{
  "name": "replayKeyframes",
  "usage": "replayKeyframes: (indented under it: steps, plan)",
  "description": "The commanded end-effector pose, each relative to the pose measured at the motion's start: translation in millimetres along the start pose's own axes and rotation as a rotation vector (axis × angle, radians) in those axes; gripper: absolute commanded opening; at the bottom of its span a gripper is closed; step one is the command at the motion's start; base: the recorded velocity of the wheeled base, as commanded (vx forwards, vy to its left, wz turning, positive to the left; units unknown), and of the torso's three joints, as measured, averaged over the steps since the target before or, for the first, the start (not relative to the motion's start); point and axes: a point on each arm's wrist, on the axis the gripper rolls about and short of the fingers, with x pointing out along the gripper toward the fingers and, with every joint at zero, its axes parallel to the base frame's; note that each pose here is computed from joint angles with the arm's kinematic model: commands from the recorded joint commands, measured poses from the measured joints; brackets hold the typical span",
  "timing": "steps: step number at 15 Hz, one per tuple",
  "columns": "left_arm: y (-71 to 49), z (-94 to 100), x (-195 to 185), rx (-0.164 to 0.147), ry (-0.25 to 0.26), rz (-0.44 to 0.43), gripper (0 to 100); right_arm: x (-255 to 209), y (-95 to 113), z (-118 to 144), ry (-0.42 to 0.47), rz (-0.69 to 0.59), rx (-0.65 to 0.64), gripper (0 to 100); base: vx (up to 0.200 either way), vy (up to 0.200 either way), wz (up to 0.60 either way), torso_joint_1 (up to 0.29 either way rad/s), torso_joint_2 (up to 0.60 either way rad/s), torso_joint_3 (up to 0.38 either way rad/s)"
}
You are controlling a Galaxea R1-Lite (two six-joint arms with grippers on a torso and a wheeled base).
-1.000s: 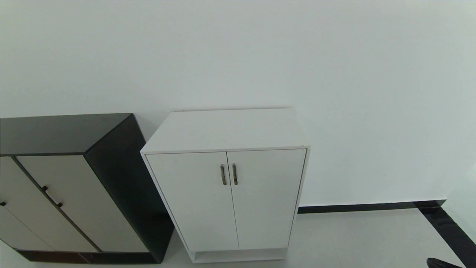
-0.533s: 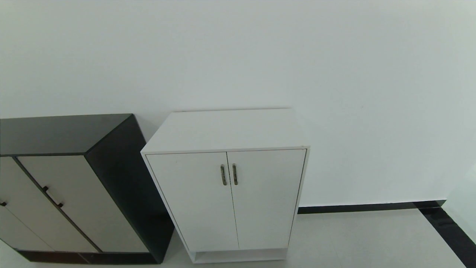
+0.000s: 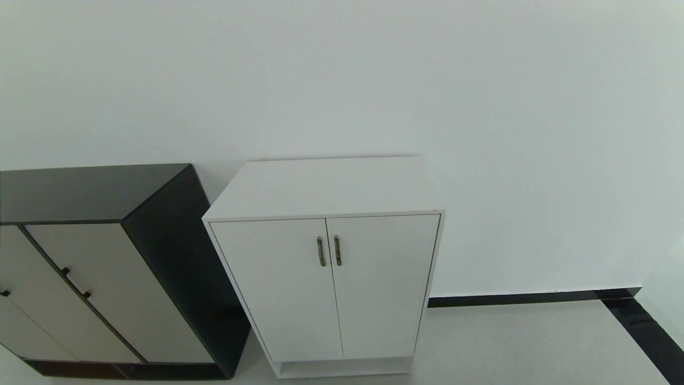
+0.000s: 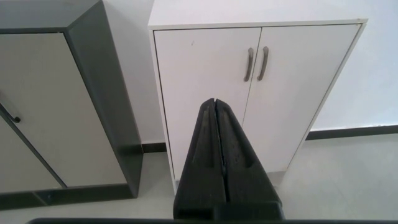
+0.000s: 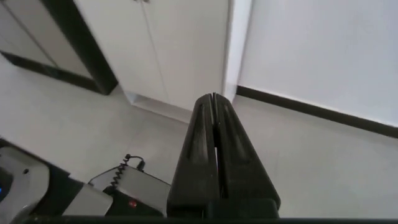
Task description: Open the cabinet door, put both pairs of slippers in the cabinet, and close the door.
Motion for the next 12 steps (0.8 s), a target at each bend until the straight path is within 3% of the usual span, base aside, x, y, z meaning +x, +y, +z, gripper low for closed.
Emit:
replayKeyframes:
  steps: [1,6,12]
  plan:
    - [0.0,-0.1,0.0,0.000,0.001,0.000,0,-1.8,0.1,-0.9,-0.025,-0.033,0.007,0,0.000,0.000,0.00,0.000,0.00,0.000]
    - [0.0,-0.1,0.0,0.000,0.001,0.000,0,-9.1,3.3,-3.8,-0.128,-0.254,0.046,0,0.000,0.000,0.00,0.000,0.00,0.000]
    - [0.0,-0.1,0.0,0.000,0.001,0.000,0,-11.8,3.7,-4.6,-0.162,-0.293,0.037,0,0.000,0.000,0.00,0.000,0.00,0.000]
